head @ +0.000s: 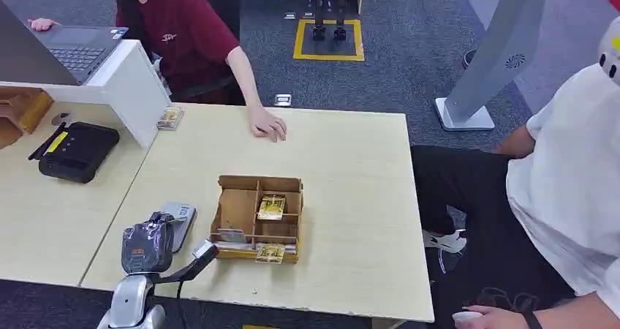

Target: Pass the card to the sensor for recognition and then transmit it.

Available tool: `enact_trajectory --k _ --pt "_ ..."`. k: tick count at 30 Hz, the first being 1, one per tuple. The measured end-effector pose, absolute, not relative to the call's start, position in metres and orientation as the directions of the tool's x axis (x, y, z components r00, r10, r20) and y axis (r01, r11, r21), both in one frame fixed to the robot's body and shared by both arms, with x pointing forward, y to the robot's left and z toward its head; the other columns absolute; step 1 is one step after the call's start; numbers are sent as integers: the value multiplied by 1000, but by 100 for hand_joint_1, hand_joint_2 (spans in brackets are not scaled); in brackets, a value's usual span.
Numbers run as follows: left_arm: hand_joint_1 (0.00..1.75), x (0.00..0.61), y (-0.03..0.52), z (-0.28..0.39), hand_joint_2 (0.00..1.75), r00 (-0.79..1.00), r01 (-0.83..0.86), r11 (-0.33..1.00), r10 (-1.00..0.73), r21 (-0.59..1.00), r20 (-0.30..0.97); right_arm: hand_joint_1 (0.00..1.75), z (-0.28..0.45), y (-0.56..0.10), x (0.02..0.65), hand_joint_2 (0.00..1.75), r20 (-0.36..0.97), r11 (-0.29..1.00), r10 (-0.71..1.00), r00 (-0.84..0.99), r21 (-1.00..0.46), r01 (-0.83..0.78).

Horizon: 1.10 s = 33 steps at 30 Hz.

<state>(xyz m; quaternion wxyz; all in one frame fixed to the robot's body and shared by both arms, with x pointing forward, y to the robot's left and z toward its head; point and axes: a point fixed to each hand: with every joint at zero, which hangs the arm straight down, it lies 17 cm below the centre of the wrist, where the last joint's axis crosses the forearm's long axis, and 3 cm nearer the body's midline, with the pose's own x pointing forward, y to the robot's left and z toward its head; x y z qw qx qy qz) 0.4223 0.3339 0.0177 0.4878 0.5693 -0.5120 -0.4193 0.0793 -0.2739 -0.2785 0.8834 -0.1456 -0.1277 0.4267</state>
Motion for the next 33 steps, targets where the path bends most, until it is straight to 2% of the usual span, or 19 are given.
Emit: enact_trajectory --k 13,31,33 --pt "175 443 332 -4 175 86 -96 15 -996 995 23 0 -276 -275 94 175 112 584 798 592 -386 -714" --pt "175 457 338 -5 175 97 -75 4 -995 997 11 0 -273 -277 112 175 123 580 800 587 -410 -704" --pt "175 452 336 -12 175 75 -61 36 -996 997 41 0 -274 -277 109 175 121 580 800 588 -407 -706"
